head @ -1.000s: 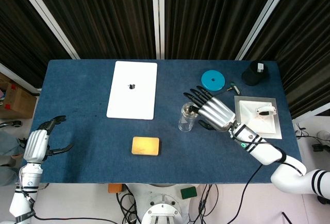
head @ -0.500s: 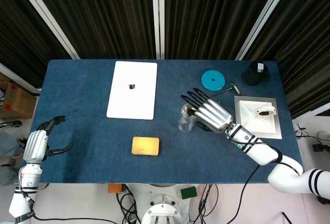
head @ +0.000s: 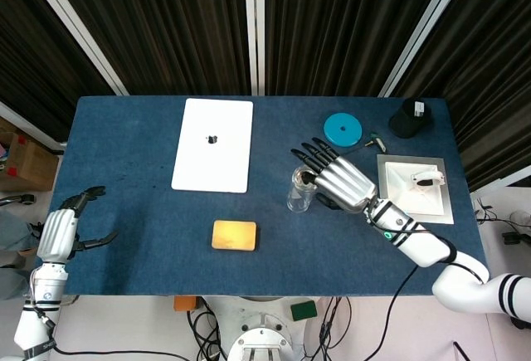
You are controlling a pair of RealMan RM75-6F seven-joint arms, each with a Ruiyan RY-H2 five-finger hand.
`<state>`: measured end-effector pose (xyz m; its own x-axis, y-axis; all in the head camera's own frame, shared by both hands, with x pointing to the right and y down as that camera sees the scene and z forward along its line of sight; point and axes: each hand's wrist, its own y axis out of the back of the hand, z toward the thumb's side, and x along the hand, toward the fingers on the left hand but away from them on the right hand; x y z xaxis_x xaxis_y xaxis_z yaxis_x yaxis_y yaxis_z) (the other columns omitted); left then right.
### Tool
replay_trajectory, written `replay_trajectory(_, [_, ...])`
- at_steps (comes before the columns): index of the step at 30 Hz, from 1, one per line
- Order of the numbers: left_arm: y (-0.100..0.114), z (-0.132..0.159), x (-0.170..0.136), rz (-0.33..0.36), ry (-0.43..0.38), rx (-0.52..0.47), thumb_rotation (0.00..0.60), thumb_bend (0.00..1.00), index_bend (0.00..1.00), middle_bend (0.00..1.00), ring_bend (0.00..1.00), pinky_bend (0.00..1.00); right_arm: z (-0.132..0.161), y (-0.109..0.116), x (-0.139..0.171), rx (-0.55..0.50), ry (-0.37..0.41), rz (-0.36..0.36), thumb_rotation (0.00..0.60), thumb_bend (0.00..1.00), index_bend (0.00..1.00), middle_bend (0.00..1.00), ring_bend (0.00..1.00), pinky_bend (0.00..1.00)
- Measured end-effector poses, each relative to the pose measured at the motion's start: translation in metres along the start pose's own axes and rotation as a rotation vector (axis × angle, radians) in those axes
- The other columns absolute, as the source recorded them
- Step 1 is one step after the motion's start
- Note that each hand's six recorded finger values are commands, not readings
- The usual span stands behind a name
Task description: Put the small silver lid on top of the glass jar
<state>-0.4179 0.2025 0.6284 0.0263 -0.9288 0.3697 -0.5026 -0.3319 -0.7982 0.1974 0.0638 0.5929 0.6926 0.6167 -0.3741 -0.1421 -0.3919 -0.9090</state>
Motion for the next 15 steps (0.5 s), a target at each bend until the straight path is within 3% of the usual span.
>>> replay_trajectory(5, [0.002,0.0,-0.001,0.005,-0.001,0.0,0.6,0.03,0.22,0.27,0.27,0.26,-0.008,0.017,0.016,-0.027,-0.024,-0.107,0.6,0.33,0.07,0.0,0.0,0.0])
replay_trajectory(6, [0.002,0.0,-0.001,0.007,-0.001,0.0,0.6,0.03,0.22,0.27,0.27,0.26,-0.01,0.019,0.021,-0.034,-0.033,-0.13,0.6,0.33,0.04,0.0,0.0,0.0])
replay_trajectory(10, [0.005,0.001,-0.003,0.018,-0.002,0.007,0.6,0.03,0.22,0.27,0.27,0.26,-0.028,0.022,0.052,-0.059,-0.105,-0.23,0.6,0.32,0.0,0.0,0.0,0.0])
replay_trajectory(15, [0.012,0.002,-0.007,0.046,-0.005,0.044,0.6,0.03,0.22,0.27,0.27,0.26,-0.064,-0.006,0.116,-0.071,-0.305,-0.314,0.6,0.32,0.0,0.0,0.0,0.0])
